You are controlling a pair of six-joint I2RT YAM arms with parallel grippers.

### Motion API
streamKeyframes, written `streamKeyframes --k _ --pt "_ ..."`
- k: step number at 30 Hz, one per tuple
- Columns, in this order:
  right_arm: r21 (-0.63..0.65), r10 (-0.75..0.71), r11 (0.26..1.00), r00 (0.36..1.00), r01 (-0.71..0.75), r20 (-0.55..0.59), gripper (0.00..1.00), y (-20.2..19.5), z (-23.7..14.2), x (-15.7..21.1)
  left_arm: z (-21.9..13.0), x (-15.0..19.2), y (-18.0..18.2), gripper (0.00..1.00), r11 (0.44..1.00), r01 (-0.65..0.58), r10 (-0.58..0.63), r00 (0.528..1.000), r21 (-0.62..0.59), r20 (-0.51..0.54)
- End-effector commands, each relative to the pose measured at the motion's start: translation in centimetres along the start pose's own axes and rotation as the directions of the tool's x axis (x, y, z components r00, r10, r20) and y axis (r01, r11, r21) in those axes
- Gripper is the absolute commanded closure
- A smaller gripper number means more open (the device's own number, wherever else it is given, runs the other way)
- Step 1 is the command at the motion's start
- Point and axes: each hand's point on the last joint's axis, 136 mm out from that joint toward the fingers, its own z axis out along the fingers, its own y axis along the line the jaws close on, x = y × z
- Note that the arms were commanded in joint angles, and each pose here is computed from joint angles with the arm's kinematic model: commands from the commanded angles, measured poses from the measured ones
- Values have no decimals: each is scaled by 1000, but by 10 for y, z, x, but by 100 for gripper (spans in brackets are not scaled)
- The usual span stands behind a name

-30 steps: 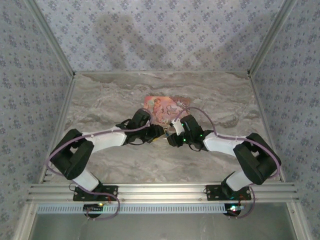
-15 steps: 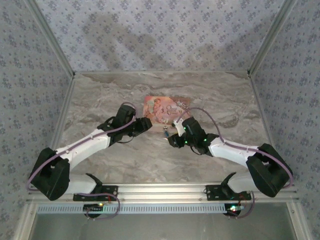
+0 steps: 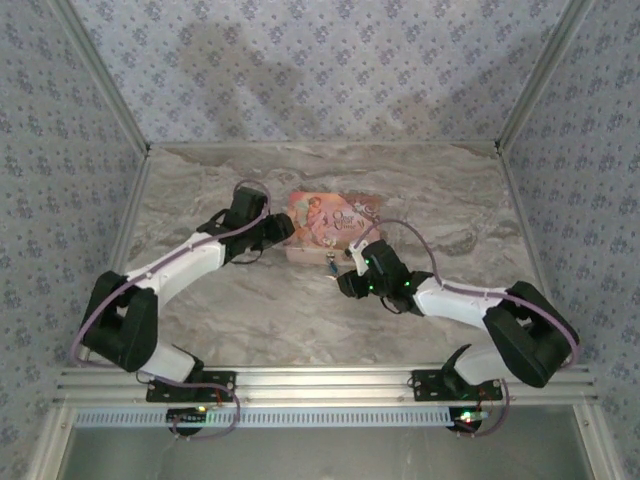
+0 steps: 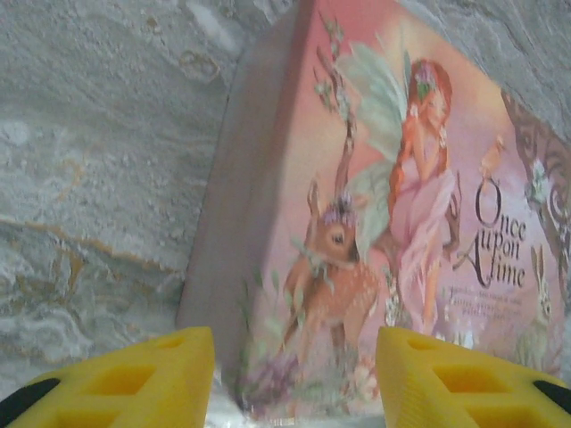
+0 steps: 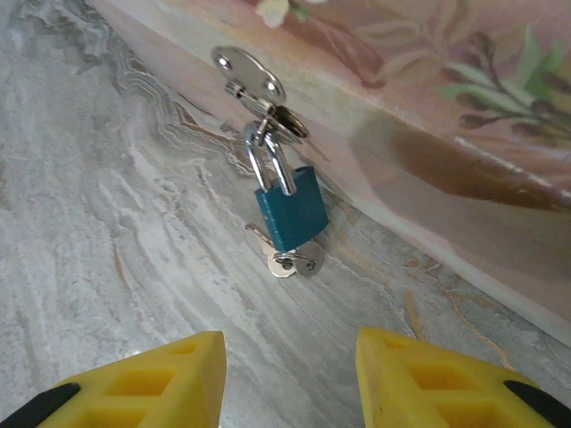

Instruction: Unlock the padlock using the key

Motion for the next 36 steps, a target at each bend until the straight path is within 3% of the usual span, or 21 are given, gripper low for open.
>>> streamKeyframes --k 1,12,25,28,36 --pt "21 3 1000 1000 -4 25 55 2 9 -13 6 -10 -4 50 999 -37 37 999 -13 -4" --pt "69 13 998 1000 -15 29 54 -3 35 -22 27 -6 -3 57 999 -30 30 998 -12 -61" --pt "94 11 996 1000 -9 -19 55 -4 52 -6 29 -4 -5 58 1000 -17 17 997 -1 -73" --pt "99 10 995 999 -7 -31 59 -6 55 -1 29 -4 -5 58 1000 -17 17 997 -1 -73" --pt "93 -23 995 997 30 -75 81 -7 52 15 30 -4 -2 58 1000 -20 19 997 -9 -73"
